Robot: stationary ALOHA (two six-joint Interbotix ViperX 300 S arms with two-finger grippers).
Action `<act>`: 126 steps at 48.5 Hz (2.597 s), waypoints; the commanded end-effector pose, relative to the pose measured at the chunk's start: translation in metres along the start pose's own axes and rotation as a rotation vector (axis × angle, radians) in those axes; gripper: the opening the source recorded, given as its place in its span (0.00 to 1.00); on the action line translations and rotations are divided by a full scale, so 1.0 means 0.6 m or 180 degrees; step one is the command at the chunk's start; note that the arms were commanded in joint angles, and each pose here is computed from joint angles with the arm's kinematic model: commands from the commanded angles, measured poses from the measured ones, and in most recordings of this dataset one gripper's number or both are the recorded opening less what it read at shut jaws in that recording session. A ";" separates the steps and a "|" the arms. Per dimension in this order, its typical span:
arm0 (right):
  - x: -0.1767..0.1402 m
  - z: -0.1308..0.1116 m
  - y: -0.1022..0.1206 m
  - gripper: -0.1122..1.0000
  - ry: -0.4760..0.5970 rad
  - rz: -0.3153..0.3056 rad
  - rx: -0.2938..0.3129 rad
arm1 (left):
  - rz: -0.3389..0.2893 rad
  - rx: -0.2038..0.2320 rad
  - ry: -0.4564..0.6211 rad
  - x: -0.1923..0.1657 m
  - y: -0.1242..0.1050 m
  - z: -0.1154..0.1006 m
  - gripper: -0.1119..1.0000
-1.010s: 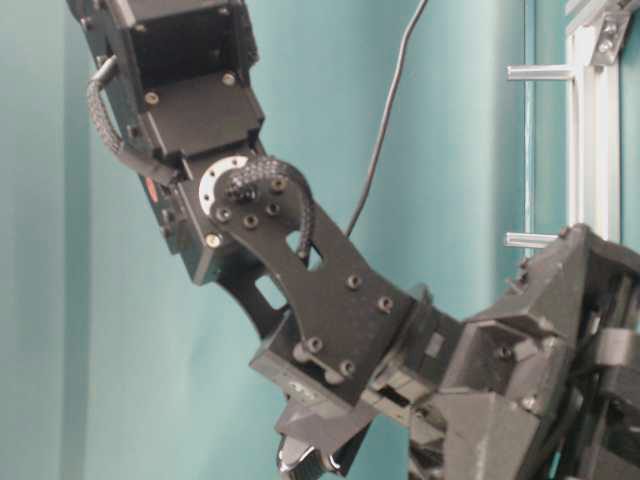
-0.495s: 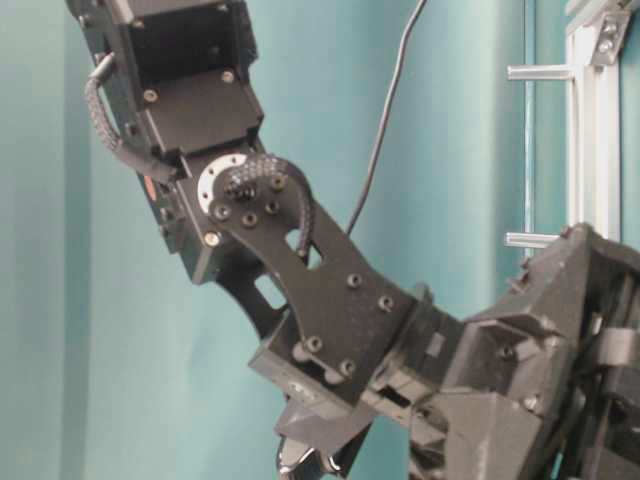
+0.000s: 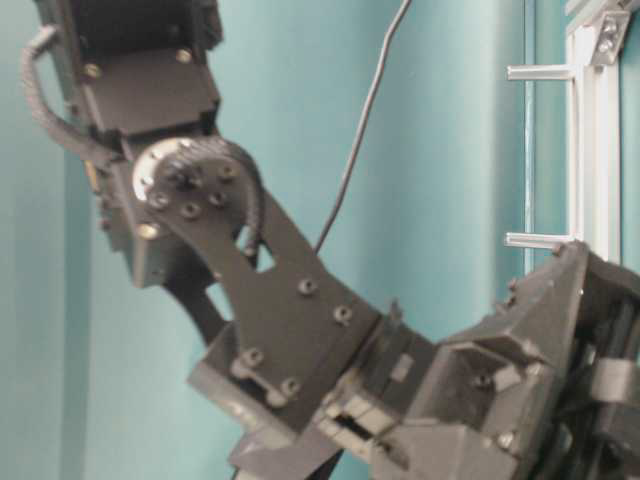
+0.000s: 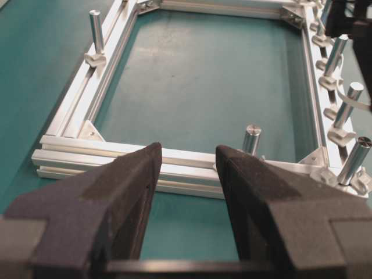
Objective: Move the cable alternately left and right between 8 closely spaced pins so it hooks onto each one.
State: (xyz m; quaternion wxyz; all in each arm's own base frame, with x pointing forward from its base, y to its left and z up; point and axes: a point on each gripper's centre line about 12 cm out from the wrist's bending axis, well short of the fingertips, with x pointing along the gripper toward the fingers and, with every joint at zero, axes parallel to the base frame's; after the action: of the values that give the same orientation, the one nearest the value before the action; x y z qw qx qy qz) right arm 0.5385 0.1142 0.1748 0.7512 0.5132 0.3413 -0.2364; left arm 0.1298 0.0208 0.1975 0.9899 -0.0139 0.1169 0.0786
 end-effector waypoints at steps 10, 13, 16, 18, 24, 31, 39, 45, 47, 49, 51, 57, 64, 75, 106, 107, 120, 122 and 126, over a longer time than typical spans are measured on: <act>-0.014 -0.008 0.040 0.24 0.0006 0.0214 -0.0028 | 0.0013 0.0007 -0.0029 0.001 0.001 0.008 0.53; -0.009 -0.006 0.044 0.24 -0.0002 0.0230 -0.0024 | 0.0012 0.0003 -0.0024 0.001 0.001 0.008 0.53; -0.003 -0.005 0.049 0.24 -0.0009 0.0253 -0.0036 | 0.0013 0.0007 -0.0029 0.001 0.001 0.008 0.53; 0.001 -0.003 0.052 0.24 -0.0018 0.0261 -0.0059 | 0.0013 0.0007 -0.0029 0.001 0.001 0.008 0.53; 0.006 -0.001 0.067 0.24 -0.0038 0.0321 -0.0229 | 0.0013 0.0007 -0.0024 0.001 0.001 0.008 0.53; 0.016 0.004 0.081 0.24 -0.0028 0.0373 -0.0312 | 0.0013 0.0007 -0.0029 0.001 0.001 0.008 0.53; 0.030 0.017 0.096 0.24 -0.0054 0.0455 -0.0341 | 0.0012 0.0003 -0.0024 0.001 0.001 0.008 0.53; 0.039 0.023 0.105 0.24 -0.0081 0.0487 -0.0365 | 0.0012 0.0003 -0.0029 0.001 0.001 0.010 0.53; 0.040 0.025 0.108 0.24 -0.0091 0.0499 -0.0398 | 0.0012 0.0003 -0.0024 0.001 0.001 0.009 0.53; 0.042 0.029 0.109 0.24 -0.0107 0.0504 -0.0440 | 0.0012 0.0003 -0.0029 0.001 0.001 0.010 0.53; 0.043 0.033 0.110 0.24 -0.0117 0.0510 -0.0472 | 0.0011 -0.0002 -0.0024 0.001 0.001 0.010 0.53; 0.049 0.050 0.102 0.24 -0.0150 0.0443 -0.0471 | 0.0011 -0.0002 -0.0024 0.000 0.001 0.011 0.53; 0.057 0.073 0.092 0.24 -0.0195 0.0401 -0.0418 | 0.0011 -0.0002 -0.0020 0.001 0.001 0.010 0.53; 0.066 0.100 0.081 0.24 -0.0248 0.0359 -0.0361 | 0.0012 -0.0002 -0.0015 0.001 0.001 0.009 0.53; 0.072 0.146 0.066 0.24 -0.0354 0.0306 -0.0312 | 0.0012 -0.0002 -0.0024 0.001 0.001 0.008 0.53; 0.072 0.147 0.065 0.24 -0.0357 0.0303 -0.0318 | 0.0012 0.0003 -0.0019 0.001 0.001 0.008 0.53; 0.071 0.149 0.066 0.24 -0.0369 0.0294 -0.0450 | 0.0013 0.0002 -0.0024 0.001 0.001 0.008 0.53; 0.071 0.149 0.065 0.24 -0.0368 0.0289 -0.0450 | 0.0013 0.0002 -0.0024 0.001 0.001 0.008 0.53; 0.071 0.149 0.067 0.24 -0.0371 0.0298 -0.0449 | 0.0013 0.0002 -0.0024 0.001 0.001 0.008 0.53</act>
State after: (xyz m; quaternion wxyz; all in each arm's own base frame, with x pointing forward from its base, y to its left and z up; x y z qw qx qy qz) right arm 0.6152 0.0465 0.1620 0.8046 0.4552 0.3114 -0.2199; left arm 0.1298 0.0208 0.1974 0.9898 -0.0147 0.1176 0.0787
